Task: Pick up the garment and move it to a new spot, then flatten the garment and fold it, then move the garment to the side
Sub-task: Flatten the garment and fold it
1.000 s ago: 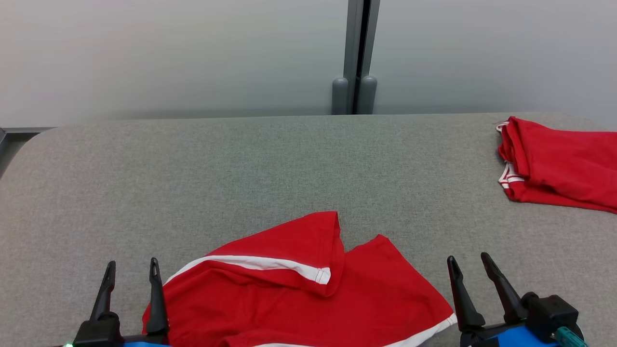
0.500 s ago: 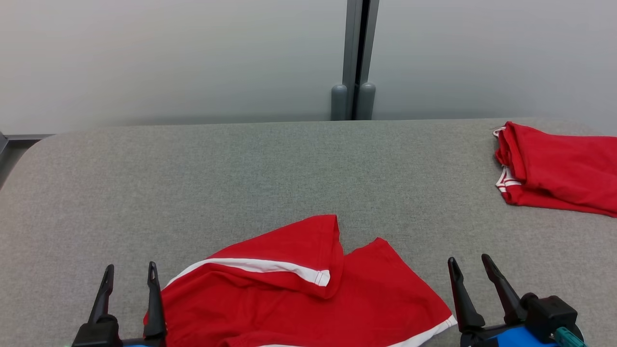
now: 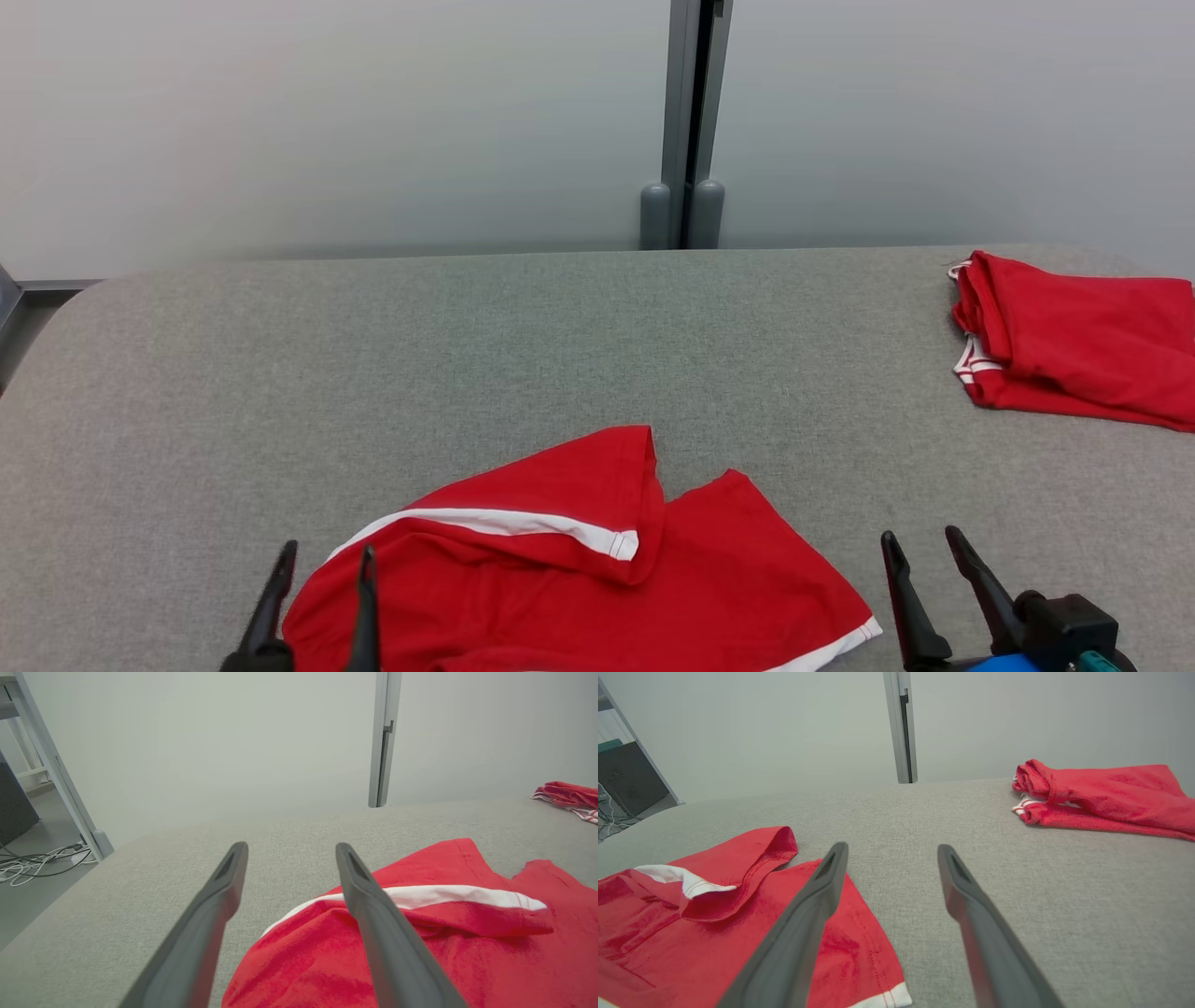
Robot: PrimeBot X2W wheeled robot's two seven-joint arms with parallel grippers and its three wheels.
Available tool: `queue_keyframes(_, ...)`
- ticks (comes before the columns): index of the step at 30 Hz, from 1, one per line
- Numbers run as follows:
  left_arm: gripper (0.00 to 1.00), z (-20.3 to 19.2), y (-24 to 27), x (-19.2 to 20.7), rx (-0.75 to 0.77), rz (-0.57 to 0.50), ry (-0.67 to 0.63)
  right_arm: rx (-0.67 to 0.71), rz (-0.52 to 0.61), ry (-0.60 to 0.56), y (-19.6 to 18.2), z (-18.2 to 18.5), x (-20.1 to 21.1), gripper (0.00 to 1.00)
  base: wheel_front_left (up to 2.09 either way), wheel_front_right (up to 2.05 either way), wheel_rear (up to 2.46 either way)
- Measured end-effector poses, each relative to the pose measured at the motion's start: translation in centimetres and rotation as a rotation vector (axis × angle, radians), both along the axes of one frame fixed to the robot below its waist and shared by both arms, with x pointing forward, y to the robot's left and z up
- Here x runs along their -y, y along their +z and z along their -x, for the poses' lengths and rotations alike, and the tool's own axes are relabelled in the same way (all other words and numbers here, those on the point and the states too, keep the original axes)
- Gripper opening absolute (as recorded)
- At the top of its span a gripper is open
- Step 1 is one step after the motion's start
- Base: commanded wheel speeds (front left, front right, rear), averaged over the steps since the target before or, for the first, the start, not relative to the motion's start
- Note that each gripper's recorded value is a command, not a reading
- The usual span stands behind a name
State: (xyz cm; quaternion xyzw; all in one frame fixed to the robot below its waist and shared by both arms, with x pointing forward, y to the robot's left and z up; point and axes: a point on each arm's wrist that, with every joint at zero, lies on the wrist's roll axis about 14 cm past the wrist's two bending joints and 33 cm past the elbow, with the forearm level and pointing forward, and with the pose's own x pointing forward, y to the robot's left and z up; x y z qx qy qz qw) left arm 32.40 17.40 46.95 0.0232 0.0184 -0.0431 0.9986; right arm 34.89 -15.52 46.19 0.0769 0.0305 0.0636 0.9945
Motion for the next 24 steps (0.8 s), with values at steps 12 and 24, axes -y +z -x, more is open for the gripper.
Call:
queue_keyframes(12,1.0,5.6,-4.9,6.0,-0.196,0.017,-0.224,-0.135,0.055,-0.012,-4.1,1.1,1.9,1.0,0.0,0.0,0.0)
queue_keyframes(24,1.0,7.3,-8.3,9.0,-0.357,0.089,-0.31,-0.284,0.053,0.03,-8.1,1.8,0.7,1.0,0.0,0.0,0.0)
